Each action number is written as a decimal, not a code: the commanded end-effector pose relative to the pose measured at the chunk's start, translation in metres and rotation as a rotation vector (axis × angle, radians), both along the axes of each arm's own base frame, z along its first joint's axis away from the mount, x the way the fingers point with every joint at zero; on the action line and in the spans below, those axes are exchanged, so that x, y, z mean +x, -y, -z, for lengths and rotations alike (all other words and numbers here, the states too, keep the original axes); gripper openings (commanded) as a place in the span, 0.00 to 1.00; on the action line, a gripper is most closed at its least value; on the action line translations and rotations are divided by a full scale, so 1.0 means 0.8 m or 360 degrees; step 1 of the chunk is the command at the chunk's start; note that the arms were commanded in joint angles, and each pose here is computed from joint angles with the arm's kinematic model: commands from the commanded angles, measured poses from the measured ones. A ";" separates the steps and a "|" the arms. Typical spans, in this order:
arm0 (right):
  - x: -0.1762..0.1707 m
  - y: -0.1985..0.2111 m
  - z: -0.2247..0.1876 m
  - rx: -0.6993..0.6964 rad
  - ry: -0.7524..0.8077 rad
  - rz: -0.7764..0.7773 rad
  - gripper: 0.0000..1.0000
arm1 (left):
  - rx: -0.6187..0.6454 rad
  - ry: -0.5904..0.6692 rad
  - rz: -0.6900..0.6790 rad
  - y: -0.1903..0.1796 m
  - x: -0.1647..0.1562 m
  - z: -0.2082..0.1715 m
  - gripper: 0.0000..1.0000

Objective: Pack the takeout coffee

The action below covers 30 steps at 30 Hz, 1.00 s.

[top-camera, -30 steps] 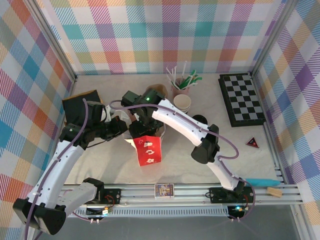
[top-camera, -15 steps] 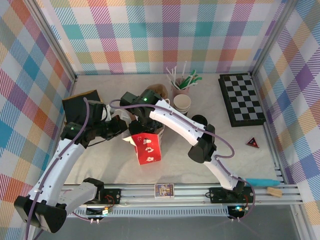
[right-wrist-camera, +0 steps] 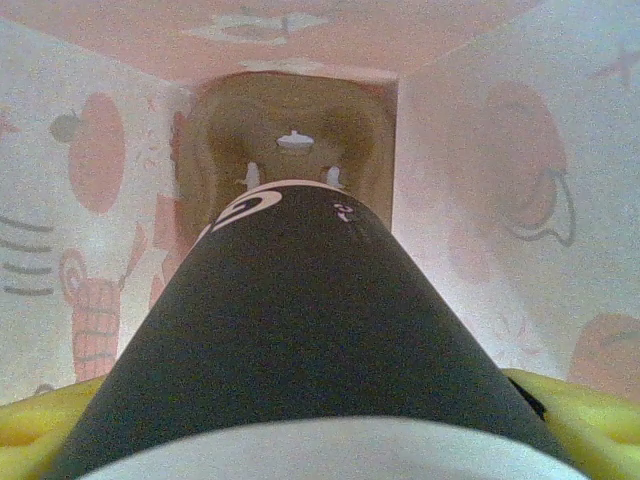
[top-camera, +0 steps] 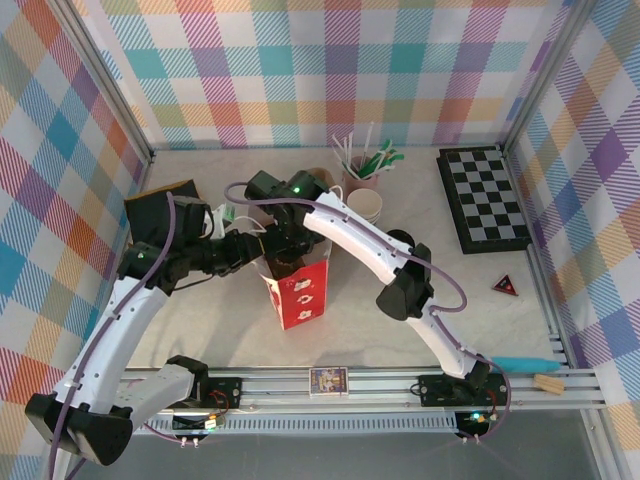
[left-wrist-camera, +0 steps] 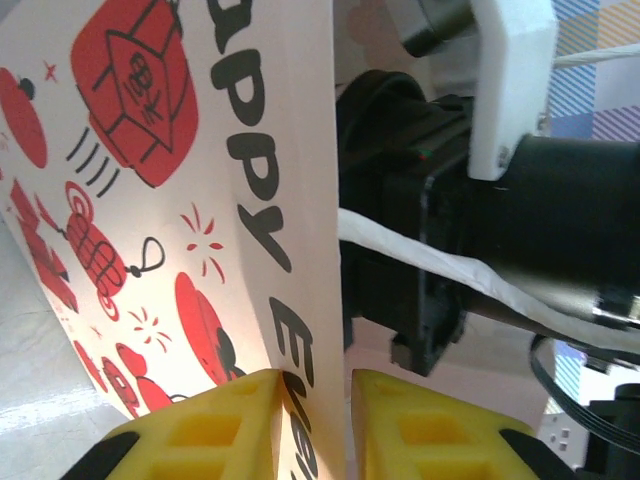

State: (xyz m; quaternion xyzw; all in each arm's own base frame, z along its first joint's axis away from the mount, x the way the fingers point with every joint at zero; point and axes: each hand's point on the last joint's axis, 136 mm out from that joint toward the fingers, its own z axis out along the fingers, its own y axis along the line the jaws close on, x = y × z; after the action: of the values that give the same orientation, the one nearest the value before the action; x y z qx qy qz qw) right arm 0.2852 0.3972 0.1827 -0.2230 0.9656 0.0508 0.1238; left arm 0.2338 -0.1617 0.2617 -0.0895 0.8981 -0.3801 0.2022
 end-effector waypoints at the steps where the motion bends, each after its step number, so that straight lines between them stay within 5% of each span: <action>1: 0.008 -0.010 0.004 0.0023 0.0037 -0.0004 0.33 | -0.0036 0.0007 0.0057 0.007 -0.007 -0.017 0.24; 30: 0.021 -0.025 0.058 -0.0056 0.0016 -0.0026 0.30 | 0.0004 -0.0109 0.0099 0.007 -0.017 0.007 0.21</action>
State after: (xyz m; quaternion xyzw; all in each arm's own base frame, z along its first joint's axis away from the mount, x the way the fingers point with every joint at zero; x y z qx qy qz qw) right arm 0.2983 0.4143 0.1474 -0.2251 0.9656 0.0444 0.1226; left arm 0.2297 -0.1642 0.2576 -0.0870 0.9039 -0.3792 0.1778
